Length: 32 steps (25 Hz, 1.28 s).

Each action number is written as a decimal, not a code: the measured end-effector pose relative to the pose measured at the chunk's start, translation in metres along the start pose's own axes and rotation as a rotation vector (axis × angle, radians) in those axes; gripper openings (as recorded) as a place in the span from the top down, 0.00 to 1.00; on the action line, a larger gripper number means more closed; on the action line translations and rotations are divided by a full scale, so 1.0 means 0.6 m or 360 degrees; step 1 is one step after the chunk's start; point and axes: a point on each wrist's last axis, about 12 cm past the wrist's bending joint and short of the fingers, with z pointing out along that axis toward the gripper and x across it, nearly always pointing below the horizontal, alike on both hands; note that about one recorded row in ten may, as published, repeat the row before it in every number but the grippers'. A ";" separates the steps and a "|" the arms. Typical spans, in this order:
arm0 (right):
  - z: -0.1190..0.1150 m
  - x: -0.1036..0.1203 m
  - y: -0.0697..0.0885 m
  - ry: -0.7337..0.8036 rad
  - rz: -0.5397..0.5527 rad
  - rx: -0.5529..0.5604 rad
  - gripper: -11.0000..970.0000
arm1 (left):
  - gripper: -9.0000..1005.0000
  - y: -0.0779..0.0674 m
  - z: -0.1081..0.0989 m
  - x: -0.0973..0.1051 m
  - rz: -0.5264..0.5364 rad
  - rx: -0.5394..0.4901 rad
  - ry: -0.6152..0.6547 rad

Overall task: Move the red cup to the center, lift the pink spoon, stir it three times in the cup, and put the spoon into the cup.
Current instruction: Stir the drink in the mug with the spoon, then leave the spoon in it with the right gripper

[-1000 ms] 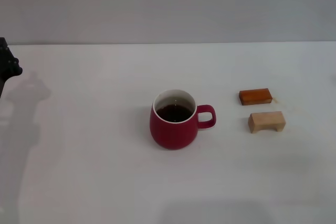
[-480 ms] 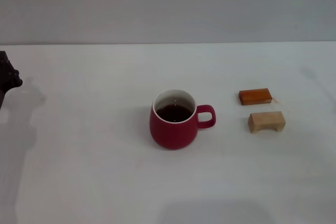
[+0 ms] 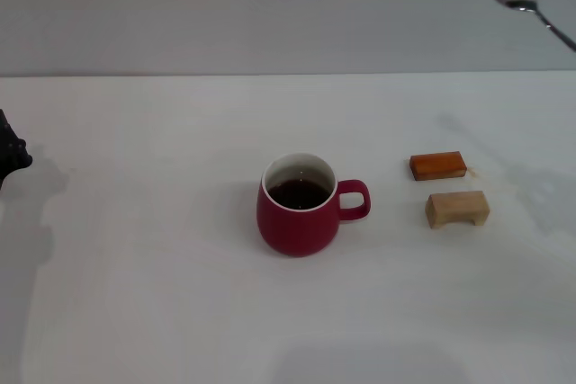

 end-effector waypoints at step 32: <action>0.120 -0.061 0.113 0.0219 -0.0235 0.0177 0.84 | 0.99 0.003 -0.003 0.000 -0.0001 0.0003 -0.0003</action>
